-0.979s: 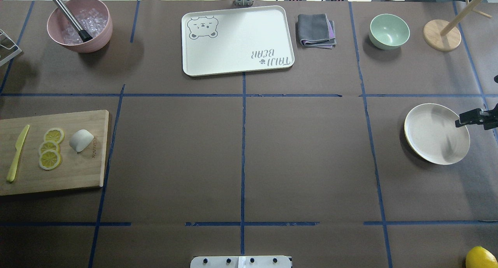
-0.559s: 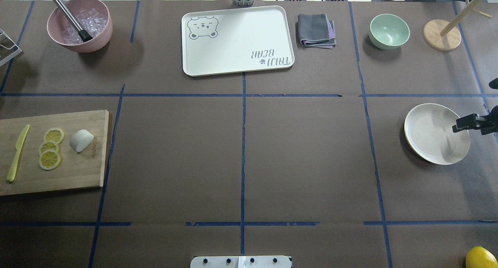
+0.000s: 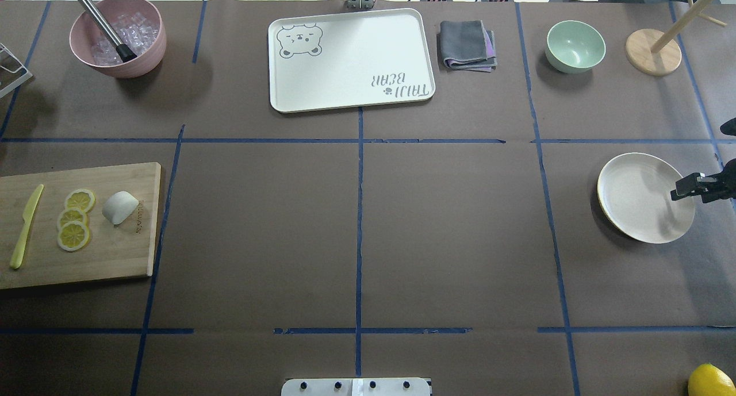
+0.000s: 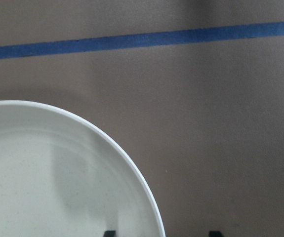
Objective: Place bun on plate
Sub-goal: 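Move the right gripper to the white plate's rim and grasp it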
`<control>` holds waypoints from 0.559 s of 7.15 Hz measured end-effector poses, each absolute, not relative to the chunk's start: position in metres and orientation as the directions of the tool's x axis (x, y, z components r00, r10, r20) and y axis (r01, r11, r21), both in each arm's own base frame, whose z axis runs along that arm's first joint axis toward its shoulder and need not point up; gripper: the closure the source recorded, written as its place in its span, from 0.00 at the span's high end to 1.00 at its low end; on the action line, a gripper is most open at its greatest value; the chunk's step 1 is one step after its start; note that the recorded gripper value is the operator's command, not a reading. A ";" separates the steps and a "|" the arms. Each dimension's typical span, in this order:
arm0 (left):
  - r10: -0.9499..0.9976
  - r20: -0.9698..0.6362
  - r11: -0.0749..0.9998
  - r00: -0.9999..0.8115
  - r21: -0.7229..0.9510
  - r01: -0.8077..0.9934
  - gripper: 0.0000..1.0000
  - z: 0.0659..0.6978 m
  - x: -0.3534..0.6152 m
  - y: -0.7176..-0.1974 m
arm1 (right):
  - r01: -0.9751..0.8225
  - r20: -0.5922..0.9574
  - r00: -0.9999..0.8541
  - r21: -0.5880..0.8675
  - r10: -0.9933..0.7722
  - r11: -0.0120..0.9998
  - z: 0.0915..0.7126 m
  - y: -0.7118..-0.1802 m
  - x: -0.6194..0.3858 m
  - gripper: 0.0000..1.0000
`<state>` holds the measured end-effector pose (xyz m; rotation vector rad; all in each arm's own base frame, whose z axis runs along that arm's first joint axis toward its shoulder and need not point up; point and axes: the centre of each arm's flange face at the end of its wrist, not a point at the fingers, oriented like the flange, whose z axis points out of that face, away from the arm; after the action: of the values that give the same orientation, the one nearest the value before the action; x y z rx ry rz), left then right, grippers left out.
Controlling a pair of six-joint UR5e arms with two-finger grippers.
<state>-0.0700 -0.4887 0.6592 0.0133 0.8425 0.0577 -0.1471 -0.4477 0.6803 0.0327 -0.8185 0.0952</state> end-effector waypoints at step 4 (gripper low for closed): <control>0.058 -0.745 0.998 0.664 0.037 -0.045 1.00 0.657 -0.070 -0.490 | -0.093 0.742 0.667 -0.005 0.066 0.996 0.675 -0.449 -0.147 0.00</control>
<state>-0.0700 -0.4904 0.6574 0.0162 0.8426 0.0582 -0.1470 -0.4488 0.6746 0.0344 -0.8354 0.0901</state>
